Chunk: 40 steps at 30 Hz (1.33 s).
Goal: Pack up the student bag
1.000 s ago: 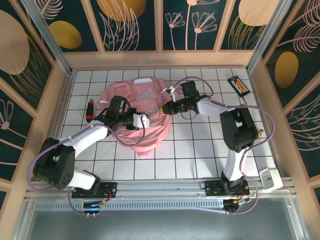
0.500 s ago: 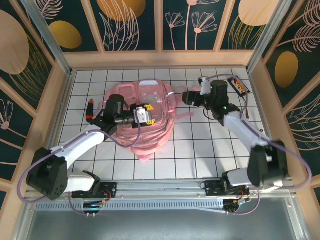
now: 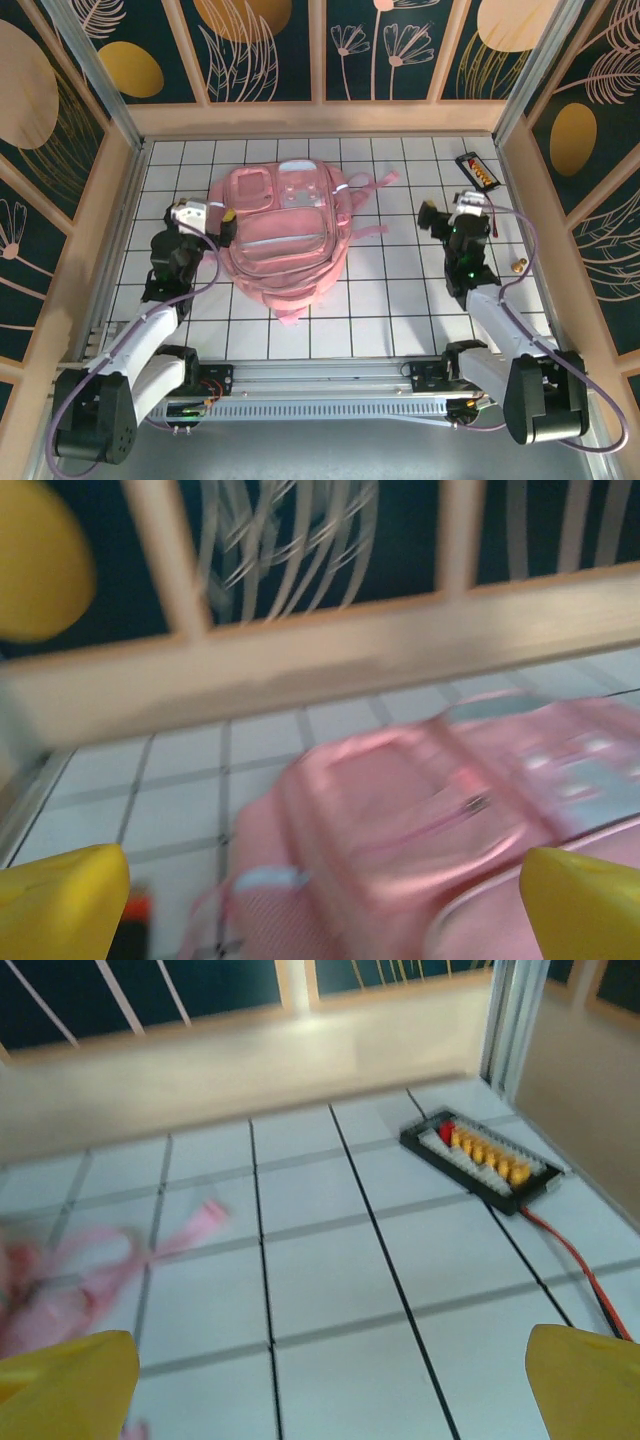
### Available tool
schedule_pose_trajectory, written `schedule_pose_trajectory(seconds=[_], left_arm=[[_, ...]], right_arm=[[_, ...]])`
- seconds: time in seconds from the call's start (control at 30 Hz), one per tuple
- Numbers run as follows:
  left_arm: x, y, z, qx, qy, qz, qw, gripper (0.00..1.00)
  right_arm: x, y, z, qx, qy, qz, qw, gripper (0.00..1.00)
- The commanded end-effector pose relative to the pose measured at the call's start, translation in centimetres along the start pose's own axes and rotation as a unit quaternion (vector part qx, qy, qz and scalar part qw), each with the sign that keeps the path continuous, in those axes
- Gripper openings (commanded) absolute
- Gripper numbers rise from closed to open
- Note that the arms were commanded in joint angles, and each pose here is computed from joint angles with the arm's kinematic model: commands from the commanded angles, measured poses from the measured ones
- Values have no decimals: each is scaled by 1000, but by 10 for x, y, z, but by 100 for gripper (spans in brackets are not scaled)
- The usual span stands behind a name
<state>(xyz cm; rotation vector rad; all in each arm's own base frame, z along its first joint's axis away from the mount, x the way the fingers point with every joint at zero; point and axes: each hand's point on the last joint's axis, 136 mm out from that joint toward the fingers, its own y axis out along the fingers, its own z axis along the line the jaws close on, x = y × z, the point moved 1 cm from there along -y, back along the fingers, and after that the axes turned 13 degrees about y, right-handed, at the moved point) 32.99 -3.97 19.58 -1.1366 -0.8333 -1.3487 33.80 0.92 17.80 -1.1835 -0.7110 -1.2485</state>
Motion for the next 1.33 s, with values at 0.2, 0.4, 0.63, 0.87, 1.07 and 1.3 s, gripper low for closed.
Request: schedule_pose_trajectory(seconds=[0.2,0.4,0.63,0.87,1.07,1.3], left_arm=[[-48,1,21,85,-34,-7,996,99],[-50,33,28,90,-20,18,996,99],[-58,21,29,111,-50,-39,992,99],[-65,36,32,105,-55,-5,993,99],[-66,34,37,122,-61,-1,991,99],[-66,35,38,122,-63,1,991,99]], right_arm=[[-18,3,-17,38,-28,-105,993,99],[-30,30,-24,57,-10,-108,992,99],[-26,36,-45,7,28,-106,994,99],[-26,37,-44,1,25,-108,994,99],[-27,39,-42,7,22,-101,995,99],[-27,39,-41,10,20,-102,995,99]])
